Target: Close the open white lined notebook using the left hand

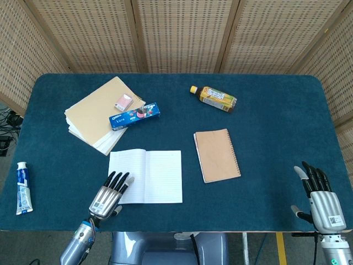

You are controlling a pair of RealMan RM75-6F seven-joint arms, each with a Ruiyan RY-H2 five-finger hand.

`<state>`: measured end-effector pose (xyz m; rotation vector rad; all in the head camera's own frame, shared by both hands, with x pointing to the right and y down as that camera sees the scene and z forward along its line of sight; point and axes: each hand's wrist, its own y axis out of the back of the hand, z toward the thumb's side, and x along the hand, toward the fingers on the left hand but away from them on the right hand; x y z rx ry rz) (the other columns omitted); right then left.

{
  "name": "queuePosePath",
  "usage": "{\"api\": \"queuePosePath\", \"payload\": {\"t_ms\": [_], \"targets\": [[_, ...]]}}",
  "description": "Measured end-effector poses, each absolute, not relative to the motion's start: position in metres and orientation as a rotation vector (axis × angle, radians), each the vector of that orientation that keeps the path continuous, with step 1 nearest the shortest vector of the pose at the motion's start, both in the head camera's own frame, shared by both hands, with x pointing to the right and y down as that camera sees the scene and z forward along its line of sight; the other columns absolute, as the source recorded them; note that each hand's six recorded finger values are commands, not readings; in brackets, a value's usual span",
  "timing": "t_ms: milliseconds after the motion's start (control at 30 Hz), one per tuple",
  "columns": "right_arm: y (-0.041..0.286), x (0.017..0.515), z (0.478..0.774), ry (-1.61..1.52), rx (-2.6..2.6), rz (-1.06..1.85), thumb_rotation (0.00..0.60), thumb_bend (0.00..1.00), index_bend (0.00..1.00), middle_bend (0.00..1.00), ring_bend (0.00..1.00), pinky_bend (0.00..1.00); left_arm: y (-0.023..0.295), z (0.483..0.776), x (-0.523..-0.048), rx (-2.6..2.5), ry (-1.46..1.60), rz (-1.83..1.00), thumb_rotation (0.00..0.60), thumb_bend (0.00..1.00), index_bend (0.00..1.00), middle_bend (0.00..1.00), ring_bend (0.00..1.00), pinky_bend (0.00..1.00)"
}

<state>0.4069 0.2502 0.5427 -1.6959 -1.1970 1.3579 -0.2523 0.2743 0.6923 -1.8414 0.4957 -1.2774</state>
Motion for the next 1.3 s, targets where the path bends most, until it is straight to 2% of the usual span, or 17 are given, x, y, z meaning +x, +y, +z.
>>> {"api": "queuePosePath", "payload": {"t_ms": [467, 500, 667, 767, 933, 1067, 1300], "targets": [[0.25, 0.407, 0.543, -1.198, -1.695, 1.361, 0.6, 0.1, 0.0, 0.0, 0.0, 0.0, 0.266, 0.702, -0.259, -1.766, 0.493, -1.309, 0.6, 0.28, 0.0, 0.0, 0.0, 0.0], [0.25, 0.407, 0.544, -1.196, -1.695, 1.361, 0.6, 0.1, 0.0, 0.0, 0.0, 0.0, 0.265, 0.702, -0.259, -1.761, 0.5, -1.308, 0.6, 0.29, 0.0, 0.0, 0.0, 0.0], [0.25, 0.406, 0.543, -1.194, -1.695, 1.36, 0.6, 0.1, 0.0, 0.0, 0.0, 0.0, 0.263, 0.699, -0.259, -1.747, 0.513, -1.296, 0.6, 0.48, 0.0, 0.0, 0.0, 0.0], [0.25, 0.407, 0.543, -1.195, -1.695, 1.361, 0.6, 0.1, 0.0, 0.0, 0.0, 0.0, 0.262, 0.697, -0.259, -1.732, 0.516, -1.285, 0.6, 0.53, 0.0, 0.0, 0.0, 0.0], [0.25, 0.407, 0.543, -1.197, -1.693, 1.361, 0.6, 0.1, 0.0, 0.0, 0.0, 0.0, 0.259, 0.69, -0.257, -1.699, 0.531, -1.239, 0.6, 0.53, 0.0, 0.0, 0.0, 0.0], [0.25, 0.408, 0.543, -1.199, -1.696, 1.362, 0.6, 0.1, 0.0, 0.0, 0.0, 0.0, 0.254, 0.679, -0.252, -1.649, 0.554, -1.148, 0.6, 0.45, 0.0, 0.0, 0.0, 0.0], [0.249, 0.408, 0.542, -1.206, -1.691, 1.359, 0.6, 0.1, 0.0, 0.0, 0.0, 0.0, 0.244, 0.653, -0.243, -1.577, 0.672, -0.934, 0.6, 0.45, 0.0, 0.0, 0.0, 0.0]]}}
